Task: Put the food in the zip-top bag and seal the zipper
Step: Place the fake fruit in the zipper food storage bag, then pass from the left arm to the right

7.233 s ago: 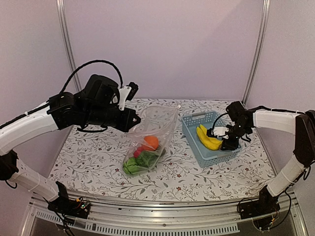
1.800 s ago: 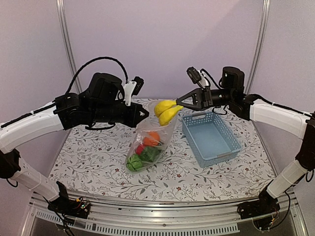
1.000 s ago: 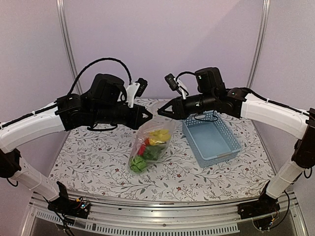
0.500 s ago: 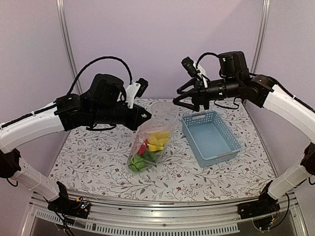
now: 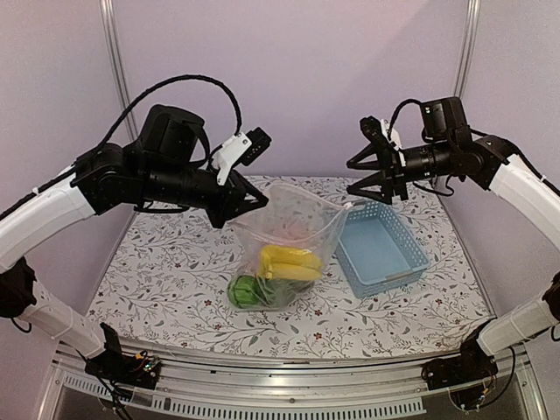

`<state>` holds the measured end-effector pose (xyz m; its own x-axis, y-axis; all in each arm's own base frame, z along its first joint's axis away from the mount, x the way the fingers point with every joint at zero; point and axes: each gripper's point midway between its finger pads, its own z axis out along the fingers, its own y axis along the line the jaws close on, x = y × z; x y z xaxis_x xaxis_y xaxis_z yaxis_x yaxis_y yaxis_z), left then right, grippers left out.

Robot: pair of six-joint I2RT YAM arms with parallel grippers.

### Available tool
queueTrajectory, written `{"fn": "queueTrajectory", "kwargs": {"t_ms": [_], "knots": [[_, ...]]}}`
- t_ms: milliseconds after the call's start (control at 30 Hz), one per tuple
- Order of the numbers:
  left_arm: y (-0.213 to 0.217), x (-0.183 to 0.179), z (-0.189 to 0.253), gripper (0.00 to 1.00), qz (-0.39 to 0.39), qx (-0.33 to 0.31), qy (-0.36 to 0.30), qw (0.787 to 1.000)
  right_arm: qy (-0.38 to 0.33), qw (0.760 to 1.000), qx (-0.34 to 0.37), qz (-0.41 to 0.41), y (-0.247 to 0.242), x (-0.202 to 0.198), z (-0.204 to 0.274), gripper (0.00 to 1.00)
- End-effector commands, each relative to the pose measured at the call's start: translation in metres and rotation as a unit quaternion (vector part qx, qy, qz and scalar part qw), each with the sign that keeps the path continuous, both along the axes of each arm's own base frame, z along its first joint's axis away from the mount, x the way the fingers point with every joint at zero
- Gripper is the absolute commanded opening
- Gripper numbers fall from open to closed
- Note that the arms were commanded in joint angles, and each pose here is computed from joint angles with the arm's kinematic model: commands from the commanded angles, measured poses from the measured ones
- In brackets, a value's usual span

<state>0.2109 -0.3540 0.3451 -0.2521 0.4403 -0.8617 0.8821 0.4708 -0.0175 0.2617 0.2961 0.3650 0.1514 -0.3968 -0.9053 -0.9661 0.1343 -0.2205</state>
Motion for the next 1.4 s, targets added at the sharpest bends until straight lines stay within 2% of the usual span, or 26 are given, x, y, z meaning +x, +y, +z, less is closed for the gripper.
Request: {"fn": "queueTrajectory", "kwargs": {"t_ms": [0, 100, 300, 467, 700, 933, 1133, 1267, 1367], "knots": [[0.015, -0.003, -0.037, 0.00, 0.004, 0.066, -0.009, 0.998, 0.023, 0.997, -0.030, 0.061, -0.001, -0.023, -0.041, 0.63], [0.022, 0.003, -0.052, 0.00, 0.026, 0.082, -0.008, 0.996, 0.042, 0.993, -0.034, 0.104, 0.004, -0.040, -0.060, 0.64], [0.026, 0.010, -0.069, 0.00, 0.048, 0.098, -0.007, 0.994, 0.049, 0.988, -0.058, 0.133, 0.009, -0.056, -0.083, 0.66], [0.025, 0.016, -0.065, 0.00, 0.063, 0.087, -0.016, 0.994, 0.066, 0.984, -0.053, 0.159, 0.007, -0.070, -0.086, 0.67], [0.032, 0.030, -0.051, 0.00, 0.095, 0.084, -0.052, 0.991, 0.077, 0.981, -0.089, 0.154, -0.004, -0.077, -0.111, 0.64], [0.026, 0.033, -0.049, 0.00, 0.094, 0.079, -0.051, 0.991, 0.093, 0.976, -0.035, 0.191, 0.008, -0.090, -0.097, 0.61], [0.026, 0.031, -0.045, 0.00, 0.093, 0.069, -0.047, 0.992, 0.133, 0.978, -0.022, 0.161, 0.022, -0.074, -0.095, 0.37], [0.027, 0.031, -0.043, 0.00, 0.095, 0.070, -0.048, 0.992, 0.137, 0.979, -0.017, 0.150, 0.027, -0.067, -0.095, 0.16], [0.026, 0.030, -0.037, 0.00, 0.092, 0.066, -0.048, 0.992, 0.136, 0.980, -0.012, 0.142, 0.029, -0.062, -0.091, 0.08]]}}
